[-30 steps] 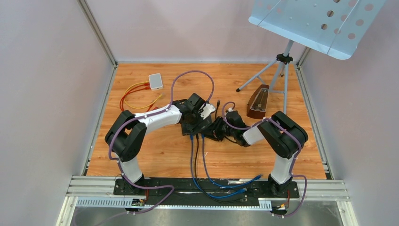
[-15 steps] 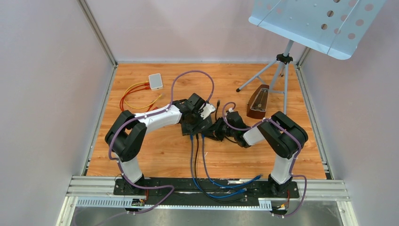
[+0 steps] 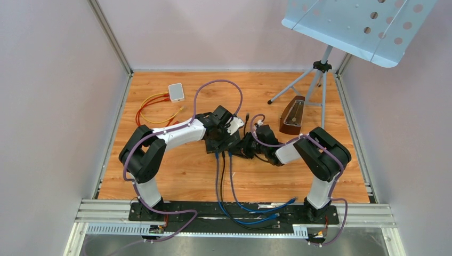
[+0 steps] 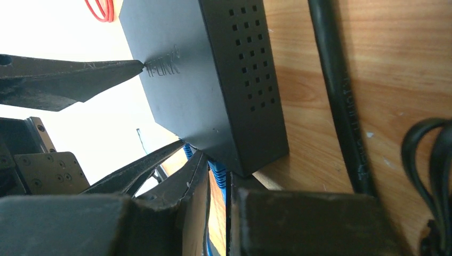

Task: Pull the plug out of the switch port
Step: Pull the connector from the switch port.

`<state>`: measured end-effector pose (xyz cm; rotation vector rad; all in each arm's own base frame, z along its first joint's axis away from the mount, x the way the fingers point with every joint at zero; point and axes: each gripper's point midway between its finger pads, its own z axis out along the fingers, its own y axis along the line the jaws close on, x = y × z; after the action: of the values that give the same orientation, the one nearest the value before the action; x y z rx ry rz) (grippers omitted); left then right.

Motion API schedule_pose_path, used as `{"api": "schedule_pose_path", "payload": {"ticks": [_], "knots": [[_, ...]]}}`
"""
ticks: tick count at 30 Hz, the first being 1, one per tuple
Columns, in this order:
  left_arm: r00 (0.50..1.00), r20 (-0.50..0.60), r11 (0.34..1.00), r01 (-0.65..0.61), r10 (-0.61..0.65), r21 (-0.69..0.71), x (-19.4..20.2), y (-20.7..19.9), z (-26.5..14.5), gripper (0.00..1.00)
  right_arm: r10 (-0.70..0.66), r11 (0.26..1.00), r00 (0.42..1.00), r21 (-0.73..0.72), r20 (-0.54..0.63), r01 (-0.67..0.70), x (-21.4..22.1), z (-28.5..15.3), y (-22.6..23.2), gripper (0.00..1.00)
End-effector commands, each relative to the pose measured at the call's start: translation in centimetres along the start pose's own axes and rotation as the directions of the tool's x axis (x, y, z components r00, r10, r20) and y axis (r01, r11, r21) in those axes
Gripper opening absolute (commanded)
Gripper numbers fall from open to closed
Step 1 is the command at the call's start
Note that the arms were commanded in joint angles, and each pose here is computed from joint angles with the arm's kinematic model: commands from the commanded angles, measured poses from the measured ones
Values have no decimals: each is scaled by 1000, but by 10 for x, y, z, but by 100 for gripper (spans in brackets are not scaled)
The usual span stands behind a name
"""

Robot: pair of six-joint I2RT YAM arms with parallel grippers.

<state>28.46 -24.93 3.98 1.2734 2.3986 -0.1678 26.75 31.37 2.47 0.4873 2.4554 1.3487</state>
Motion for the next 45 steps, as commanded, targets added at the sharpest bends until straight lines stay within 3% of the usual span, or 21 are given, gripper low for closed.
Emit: {"api": "schedule_pose_path", "payload": {"ticks": [1,33,39,45], "knots": [[996,-90,997,19,-11,79,24,-18,12,74,-48,993,998,102,-36,51,10,-6,-28,0],[995,-70,994,72,-66,86,24,-15,13,74,-91,992,992,83,-82,98,18,-17,-16,0],[995,-73,994,72,-66,87,25,-16,12,73,-76,993,996,85,-46,80,7,-11,-9,22],[996,-35,994,89,-86,68,17,-12,6,73,-123,987,992,103,-42,126,3,-8,-4,34]]}}
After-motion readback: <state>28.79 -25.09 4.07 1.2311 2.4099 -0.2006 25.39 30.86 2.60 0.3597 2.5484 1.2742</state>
